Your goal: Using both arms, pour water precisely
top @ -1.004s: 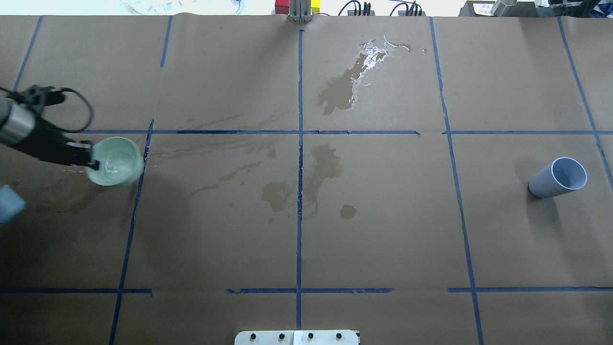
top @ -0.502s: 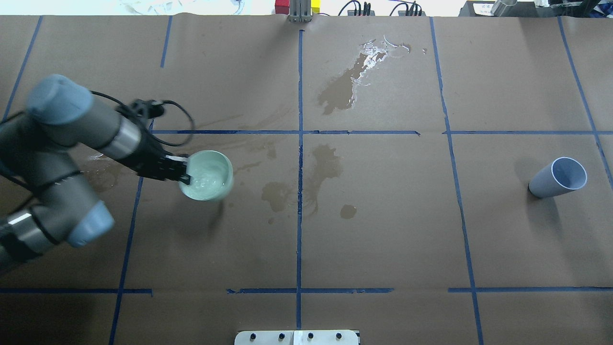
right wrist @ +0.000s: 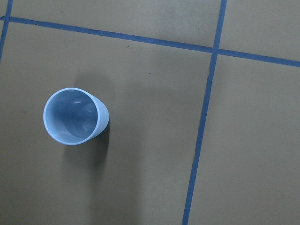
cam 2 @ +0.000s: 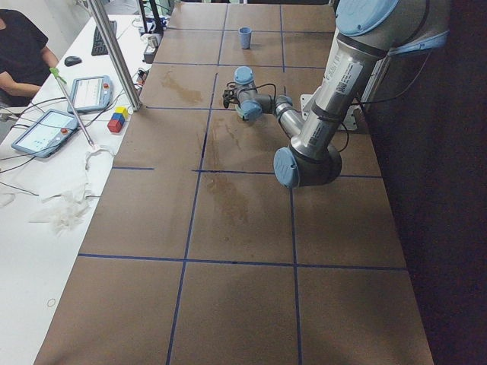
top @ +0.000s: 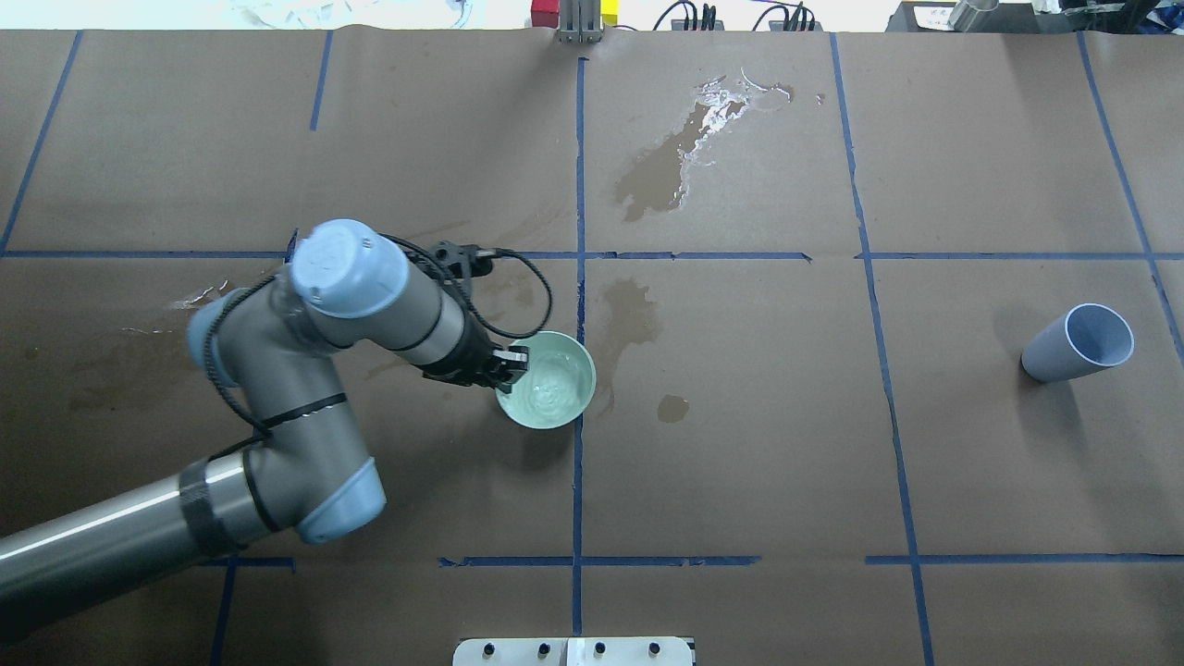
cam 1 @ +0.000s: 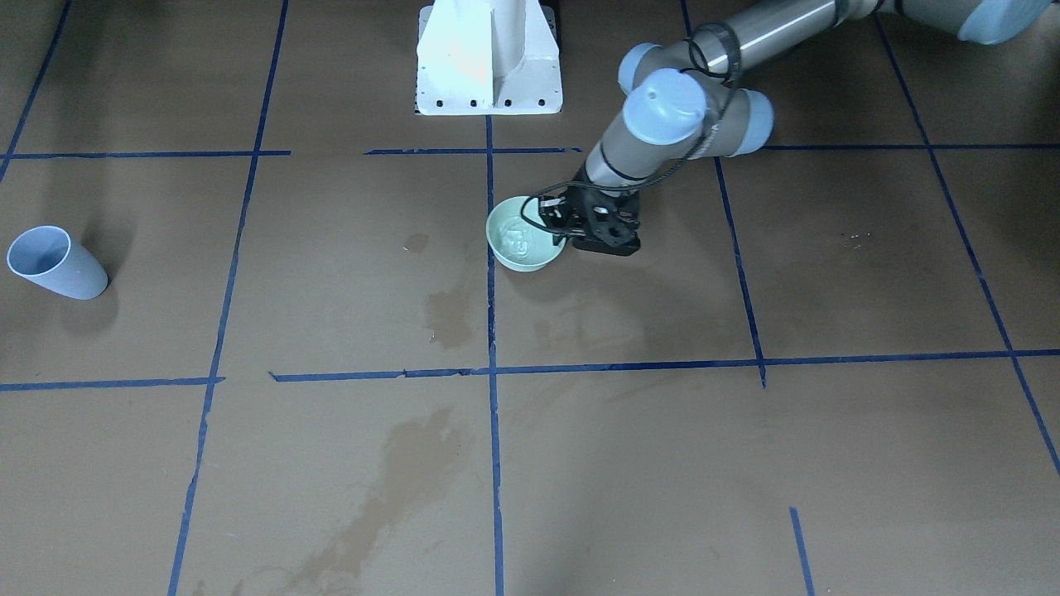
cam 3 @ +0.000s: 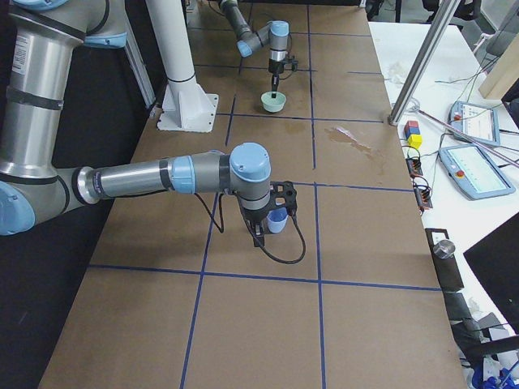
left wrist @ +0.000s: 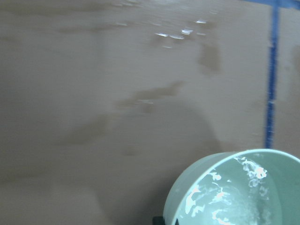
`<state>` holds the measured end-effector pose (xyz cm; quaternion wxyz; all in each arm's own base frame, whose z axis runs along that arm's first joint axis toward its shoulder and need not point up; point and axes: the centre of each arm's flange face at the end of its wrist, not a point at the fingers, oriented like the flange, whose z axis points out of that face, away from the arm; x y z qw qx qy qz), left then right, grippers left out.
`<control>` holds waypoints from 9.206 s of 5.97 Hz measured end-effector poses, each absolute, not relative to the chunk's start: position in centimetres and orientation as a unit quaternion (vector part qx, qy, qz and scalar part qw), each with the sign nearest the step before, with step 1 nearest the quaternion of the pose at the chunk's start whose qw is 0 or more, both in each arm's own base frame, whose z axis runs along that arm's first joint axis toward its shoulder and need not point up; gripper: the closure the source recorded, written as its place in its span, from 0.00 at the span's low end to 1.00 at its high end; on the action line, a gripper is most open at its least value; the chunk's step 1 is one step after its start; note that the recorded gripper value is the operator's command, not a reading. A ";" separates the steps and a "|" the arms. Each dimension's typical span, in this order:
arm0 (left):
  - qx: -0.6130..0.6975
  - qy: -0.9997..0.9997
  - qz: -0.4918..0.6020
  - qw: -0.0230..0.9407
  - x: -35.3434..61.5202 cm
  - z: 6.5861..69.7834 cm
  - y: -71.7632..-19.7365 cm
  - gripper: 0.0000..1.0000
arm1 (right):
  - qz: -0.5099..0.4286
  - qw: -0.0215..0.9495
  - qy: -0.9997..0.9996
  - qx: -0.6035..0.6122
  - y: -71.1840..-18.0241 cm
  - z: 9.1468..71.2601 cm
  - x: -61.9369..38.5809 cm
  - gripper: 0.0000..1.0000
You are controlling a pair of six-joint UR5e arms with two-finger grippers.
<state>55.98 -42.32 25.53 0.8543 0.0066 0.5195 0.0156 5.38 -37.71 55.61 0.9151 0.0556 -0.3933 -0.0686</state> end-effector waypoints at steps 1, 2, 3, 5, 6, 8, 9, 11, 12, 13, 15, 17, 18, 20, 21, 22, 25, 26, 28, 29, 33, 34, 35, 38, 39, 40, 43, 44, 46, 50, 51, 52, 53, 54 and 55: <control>0.013 0.516 0.015 0.856 57.5 24.5 -42.4 0.94 | -0.069 0.915 -0.394 0.057 -37.7 55.5 5.4 0.00; 0.019 0.513 0.012 0.858 58.4 24.0 -42.8 0.62 | -0.073 0.914 -0.394 0.067 -37.8 55.4 5.3 0.00; 0.023 0.510 0.011 0.860 58.9 23.8 -43.1 0.30 | -0.078 0.912 -0.393 0.082 -37.7 55.3 5.3 0.00; 0.033 0.510 0.005 0.859 58.0 23.6 -44.0 0.00 | -0.079 0.911 -0.396 0.088 -37.6 55.2 5.0 0.01; 0.041 0.516 -0.001 0.856 56.4 23.4 -44.7 0.00 | -0.072 0.908 -0.404 0.088 -37.8 54.8 4.0 0.01; 0.051 0.530 -0.007 0.846 52.9 23.1 -43.9 0.00 | -0.035 0.896 -0.428 0.113 -38.0 52.7 -0.4 0.03; 0.053 0.533 -0.008 0.844 51.7 23.5 -43.4 0.00 | -0.009 0.890 -0.438 0.123 -37.4 51.8 -3.3 0.03; 0.058 0.536 -0.011 0.842 50.7 23.5 -43.2 0.00 | 0.026 0.888 -0.440 0.133 -35.5 51.4 -9.4 0.05; 0.059 0.537 -0.012 0.841 50.3 23.5 -43.1 0.00 | 0.031 0.887 -0.438 0.142 -34.1 52.0 -10.4 0.05; 0.060 0.538 -0.012 0.841 50.0 23.6 -43.0 0.00 | 0.027 0.889 -0.429 0.158 -32.5 52.9 -10.7 0.05; 0.055 0.536 -0.020 0.842 49.8 24.1 -42.9 0.00 | 0.028 0.892 -0.414 0.180 -30.9 54.0 -11.7 0.01; 0.048 0.536 -0.034 0.842 49.8 24.2 -42.9 0.00 | 0.053 0.888 -0.400 0.220 -30.1 54.8 -13.7 0.00; 0.047 0.535 -0.036 0.843 49.7 24.3 -42.9 0.00 | 0.075 0.885 -0.391 0.241 -29.8 54.9 -15.4 0.00; 0.048 0.535 -0.038 0.843 49.5 24.3 -43.1 0.00 | 0.110 0.873 -0.395 0.265 -29.0 56.5 -16.5 0.01; 0.047 0.536 -0.042 0.842 49.4 24.2 -43.1 0.00 | 0.115 0.869 -0.394 0.276 -28.8 57.4 -16.5 0.01; 0.047 0.537 -0.052 0.841 49.3 24.0 -43.2 0.00 | 0.119 0.868 -0.388 0.287 -28.8 57.9 -16.6 0.01; 0.053 0.537 -0.064 0.839 48.9 23.8 -43.4 0.00 | 0.143 0.853 -0.349 0.360 -27.8 58.7 -19.0 0.01; 0.055 0.538 -0.066 0.838 48.6 23.7 -43.7 0.00 | 0.155 0.843 -0.334 0.393 -27.2 59.4 -19.9 0.01; 0.057 0.538 -0.069 0.838 48.0 23.8 -43.9 0.00 | 0.175 0.817 -0.322 0.445 -26.1 61.6 -21.5 0.01; 0.057 0.537 -0.070 0.838 47.9 23.9 -43.9 0.00 | 0.184 0.805 -0.320 0.464 -25.9 61.9 -22.4 0.01; 0.059 0.537 -0.075 0.838 47.1 24.1 -44.1 0.00 | 0.191 0.794 -0.296 0.496 -26.2 63.6 -22.7 0.01; 0.060 0.538 -0.075 0.838 46.9 24.1 -44.1 0.00 | 0.193 0.791 -0.291 0.502 -26.3 64.5 -22.9 0.02; 0.060 0.537 -0.076 0.838 46.8 24.1 -44.1 0.00 | 0.199 0.785 -0.293 0.508 -26.4 65.2 -23.1 0.02; 0.061 0.537 -0.076 0.838 46.6 24.0 -44.2 0.00 | 0.206 0.770 -0.305 0.522 -26.9 64.6 -24.8 0.02; 0.061 0.537 -0.077 0.838 46.4 24.1 -44.1 0.00 | 0.201 0.771 -0.301 0.524 -26.9 64.8 -25.0 0.02; 0.062 0.537 -0.078 0.837 45.9 24.3 -43.9 0.00 | 0.197 0.773 -0.296 0.526 -26.9 65.2 -24.9 0.02; 0.062 0.537 -0.078 0.838 45.1 24.7 -43.6 0.00 | 0.187 0.773 -0.298 0.529 -27.1 65.2 -25.9 0.02; 0.062 0.537 -0.079 0.838 45.1 24.8 -43.5 0.00 | 0.184 0.774 -0.295 0.530 -27.1 65.4 -26.1 0.02; 0.063 0.537 -0.079 0.838 44.8 24.5 -43.4 0.00 | 0.181 0.776 -0.289 0.530 -27.2 66.2 -26.0 0.02; 0.062 0.534 -0.080 0.839 44.5 24.2 -43.3 0.00 | 0.184 0.780 -0.290 0.523 -28.4 66.1 -25.5 0.02; 0.062 0.535 -0.080 0.839 44.5 24.2 -43.3 0.00 | 0.184 0.779 -0.293 0.522 -28.7 65.8 -25.9 0.02; 0.063 0.535 -0.080 0.838 44.4 24.1 -43.3 0.00 | 0.183 0.781 -0.292 0.521 -29.0 65.7 -25.9 0.02; 0.063 0.536 -0.080 0.838 44.3 24.0 -43.3 0.00 | 0.182 0.783 -0.286 0.521 -29.2 66.3 -25.6 0.02; 0.064 0.536 -0.081 0.838 44.3 24.0 -43.3 0.00 | 0.179 0.786 -0.280 0.521 -29.4 67.0 -25.2 0.02; 0.064 0.536 -0.081 0.838 44.2 24.0 -43.3 0.00 | 0.177 0.786 -0.281 0.522 -29.9 66.9 -25.5 0.02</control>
